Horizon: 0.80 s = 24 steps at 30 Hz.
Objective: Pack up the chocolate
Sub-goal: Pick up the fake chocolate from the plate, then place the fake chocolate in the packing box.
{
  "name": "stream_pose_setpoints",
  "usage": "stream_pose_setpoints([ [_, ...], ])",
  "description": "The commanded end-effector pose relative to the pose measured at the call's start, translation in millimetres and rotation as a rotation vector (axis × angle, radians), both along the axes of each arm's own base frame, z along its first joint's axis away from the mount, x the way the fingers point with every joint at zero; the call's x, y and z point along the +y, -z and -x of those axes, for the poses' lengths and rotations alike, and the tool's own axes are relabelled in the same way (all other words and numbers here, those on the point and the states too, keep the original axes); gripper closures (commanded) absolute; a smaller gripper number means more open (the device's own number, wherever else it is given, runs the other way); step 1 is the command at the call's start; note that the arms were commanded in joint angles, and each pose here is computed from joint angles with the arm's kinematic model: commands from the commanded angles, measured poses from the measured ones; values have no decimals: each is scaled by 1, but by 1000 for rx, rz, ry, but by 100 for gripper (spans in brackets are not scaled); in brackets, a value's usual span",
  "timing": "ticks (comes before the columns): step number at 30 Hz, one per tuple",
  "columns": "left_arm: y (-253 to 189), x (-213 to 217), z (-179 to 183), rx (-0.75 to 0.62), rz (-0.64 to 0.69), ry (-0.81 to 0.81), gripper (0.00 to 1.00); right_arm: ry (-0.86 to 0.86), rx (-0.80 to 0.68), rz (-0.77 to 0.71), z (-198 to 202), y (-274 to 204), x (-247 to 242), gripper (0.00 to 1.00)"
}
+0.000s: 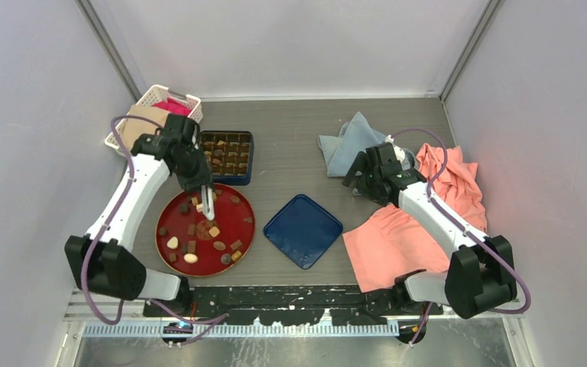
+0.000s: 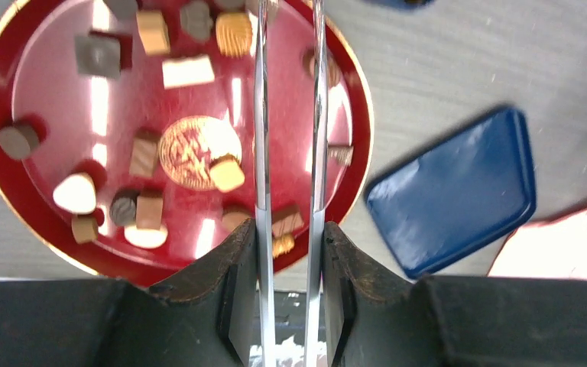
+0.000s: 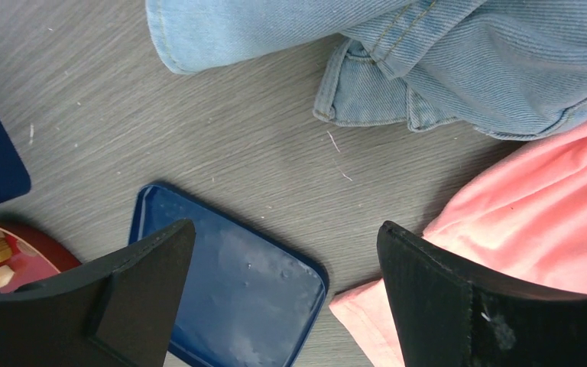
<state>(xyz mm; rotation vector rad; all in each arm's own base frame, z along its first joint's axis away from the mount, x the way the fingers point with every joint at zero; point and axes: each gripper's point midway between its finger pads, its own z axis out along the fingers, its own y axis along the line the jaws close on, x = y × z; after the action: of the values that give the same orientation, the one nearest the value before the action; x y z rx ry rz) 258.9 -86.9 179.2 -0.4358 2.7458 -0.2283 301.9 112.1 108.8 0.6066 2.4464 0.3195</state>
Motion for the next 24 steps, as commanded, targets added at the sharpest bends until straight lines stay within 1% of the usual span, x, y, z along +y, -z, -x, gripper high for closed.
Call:
stream_pose_setpoints([
  [1, -6, 3, -54, -95, 41, 22, 100, 19, -109, -19, -9, -31, -1, 5],
  [4, 2, 3, -74, -94, 92, 17, 100, 17, -108, 13, -4, -32, -7, 5],
  [7, 10, 4, -92, -100, 111, 21, 100, 20, -100, 17, 3, -28, -10, 5],
  [10, 12, 9, -97, -51, 114, 35, 100, 16, -86, -8, 10, -24, -7, 5],
  [15, 6, 7, -92, -12, 147, 95, 100, 50, -111, 9, 17, -30, -17, 5],
  [19, 3, 13, -83, 11, 125, 108, 100, 70, -143, 3, 21, -36, -21, 5],
  [24, 9, 21, -74, 53, 103, 108, 100, 70, -143, -10, 24, -34, -20, 5],
])
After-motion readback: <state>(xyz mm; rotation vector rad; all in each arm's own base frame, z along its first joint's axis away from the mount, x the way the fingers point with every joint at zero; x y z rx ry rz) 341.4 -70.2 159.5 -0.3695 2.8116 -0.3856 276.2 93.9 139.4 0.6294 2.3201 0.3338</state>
